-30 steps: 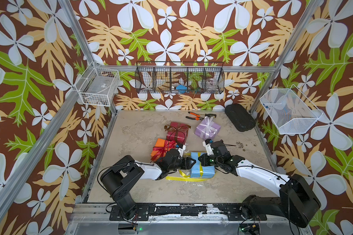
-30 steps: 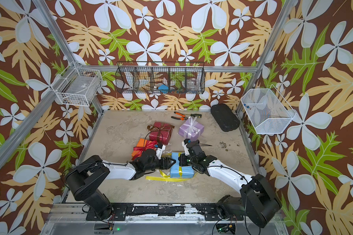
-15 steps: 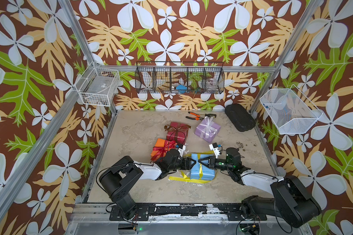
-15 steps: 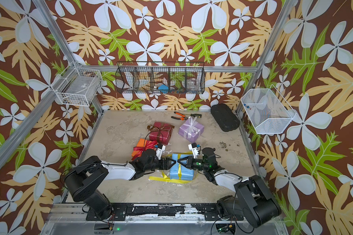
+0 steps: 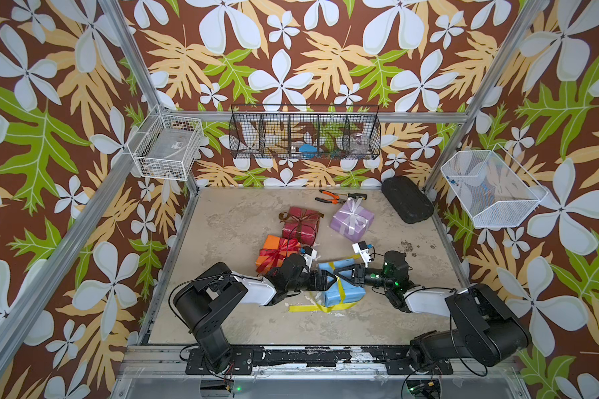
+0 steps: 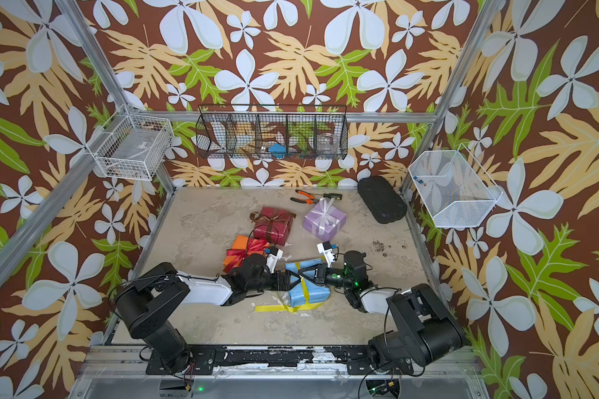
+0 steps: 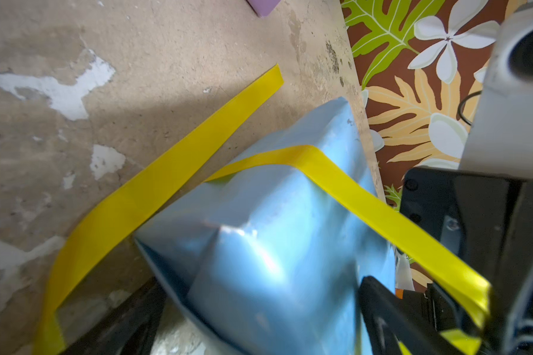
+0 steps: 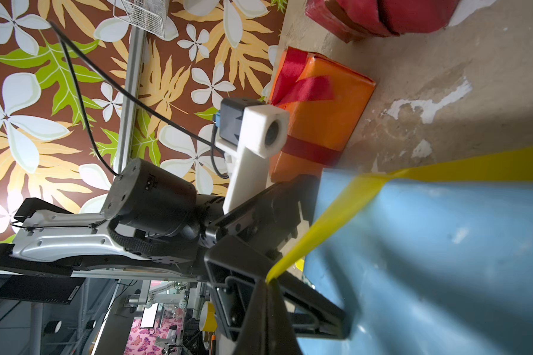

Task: Untie the ribbon bows on the gift boxes
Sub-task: Pull the ribbon from the gift box.

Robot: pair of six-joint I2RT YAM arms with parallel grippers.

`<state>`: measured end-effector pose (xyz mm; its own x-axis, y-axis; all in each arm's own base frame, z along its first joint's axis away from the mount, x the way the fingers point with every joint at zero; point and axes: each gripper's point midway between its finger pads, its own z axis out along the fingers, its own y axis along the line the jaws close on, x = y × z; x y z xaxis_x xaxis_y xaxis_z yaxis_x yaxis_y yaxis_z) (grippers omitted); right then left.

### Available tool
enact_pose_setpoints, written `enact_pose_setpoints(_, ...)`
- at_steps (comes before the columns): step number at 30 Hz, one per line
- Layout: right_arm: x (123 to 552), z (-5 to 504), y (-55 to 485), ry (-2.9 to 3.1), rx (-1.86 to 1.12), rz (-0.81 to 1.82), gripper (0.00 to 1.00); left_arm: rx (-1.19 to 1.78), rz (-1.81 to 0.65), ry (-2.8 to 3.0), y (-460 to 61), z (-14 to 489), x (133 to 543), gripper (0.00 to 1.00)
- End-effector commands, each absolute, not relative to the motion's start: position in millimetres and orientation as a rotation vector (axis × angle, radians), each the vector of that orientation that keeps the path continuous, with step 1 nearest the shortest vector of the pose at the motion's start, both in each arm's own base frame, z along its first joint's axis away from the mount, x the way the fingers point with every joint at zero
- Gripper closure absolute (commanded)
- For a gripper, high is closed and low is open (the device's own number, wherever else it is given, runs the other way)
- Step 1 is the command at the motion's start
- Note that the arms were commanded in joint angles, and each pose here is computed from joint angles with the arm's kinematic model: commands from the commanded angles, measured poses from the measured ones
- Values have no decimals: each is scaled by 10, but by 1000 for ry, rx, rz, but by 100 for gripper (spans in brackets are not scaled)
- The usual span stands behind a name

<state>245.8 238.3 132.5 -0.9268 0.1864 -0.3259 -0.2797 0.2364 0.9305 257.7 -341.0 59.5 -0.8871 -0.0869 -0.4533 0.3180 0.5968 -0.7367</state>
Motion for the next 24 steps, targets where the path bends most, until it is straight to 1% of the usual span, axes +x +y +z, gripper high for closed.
enact_pose_setpoints(1, 2460, 1516, 2415, 2075, -170, 1757, 100, 156, -1168, 2407, -3380, 477, 2621, 0)
enact_pose_setpoints(9, 2588, 1793, 2432, 2056, -249, 1679, 100, 164, -1107, 2433, -3348, 411, 2653, 0)
enact_pose_setpoints(14, 2718, 1964, 2344, 2025, -251, 1635, 100, 177, -1091, 2446, -3338, 396, 2642, 1)
enact_pose_setpoints(24, 2816, 2368, 2306, 1949, -298, 1631, 100, 192, -1047, 2485, -3254, 288, 2576, 2)
